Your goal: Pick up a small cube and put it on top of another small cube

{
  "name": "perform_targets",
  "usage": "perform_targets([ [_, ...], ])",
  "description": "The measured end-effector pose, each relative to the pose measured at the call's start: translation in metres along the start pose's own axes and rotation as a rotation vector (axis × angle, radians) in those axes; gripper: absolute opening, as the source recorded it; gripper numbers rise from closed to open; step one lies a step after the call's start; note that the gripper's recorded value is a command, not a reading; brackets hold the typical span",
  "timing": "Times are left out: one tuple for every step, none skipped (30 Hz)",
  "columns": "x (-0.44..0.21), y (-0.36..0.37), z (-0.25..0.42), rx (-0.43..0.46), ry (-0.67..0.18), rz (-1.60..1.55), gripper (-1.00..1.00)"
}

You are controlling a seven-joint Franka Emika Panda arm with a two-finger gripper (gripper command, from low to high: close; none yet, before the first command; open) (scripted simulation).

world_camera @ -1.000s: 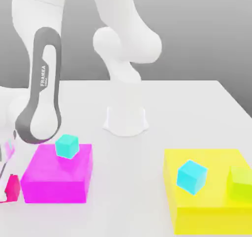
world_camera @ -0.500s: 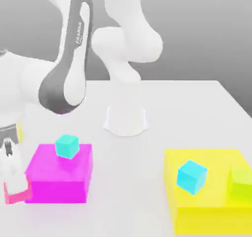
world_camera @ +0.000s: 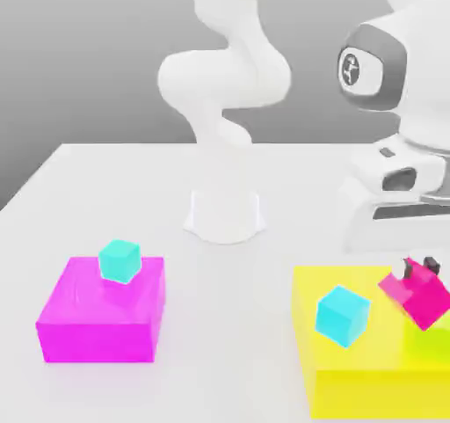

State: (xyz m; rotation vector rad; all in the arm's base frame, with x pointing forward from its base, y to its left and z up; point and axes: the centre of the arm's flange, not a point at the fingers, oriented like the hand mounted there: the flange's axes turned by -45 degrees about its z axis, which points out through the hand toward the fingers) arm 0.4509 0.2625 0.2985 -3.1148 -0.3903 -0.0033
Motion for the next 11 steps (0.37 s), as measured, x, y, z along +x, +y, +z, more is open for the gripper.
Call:
perform_targets([
  [0.000, -0.001, 0.011, 0.000, -0.001, -0.005, 1.00],
  [0.000, -0.001, 0.011, 0.000, -0.001, -0.005, 1.00],
  [0.000, -0.001, 0.011, 0.000, -0.001, -0.005, 1.00],
  [0.000, -0.001, 0.011, 0.000, -0.001, -0.005, 1.00],
  [0.000, -0.001, 0.011, 0.000, -0.001, -0.005, 1.00],
  [0.000, -0.001, 0.011, 0.000, -0.001, -0.005, 1.00],
  [-0.001, -0.002, 0.017, -0.001, -0.002, -0.008, 1.00],
  [0.000, -0.002, 0.011, -0.003, -0.002, -0.008, 1.00],
  [0.001, -0.002, 0.000, -0.004, -0.002, -0.008, 1.00],
  [0.001, -0.002, -0.015, -0.004, -0.002, -0.009, 1.00],
  [0.000, -0.003, -0.030, -0.004, -0.002, -0.011, 1.00],
])
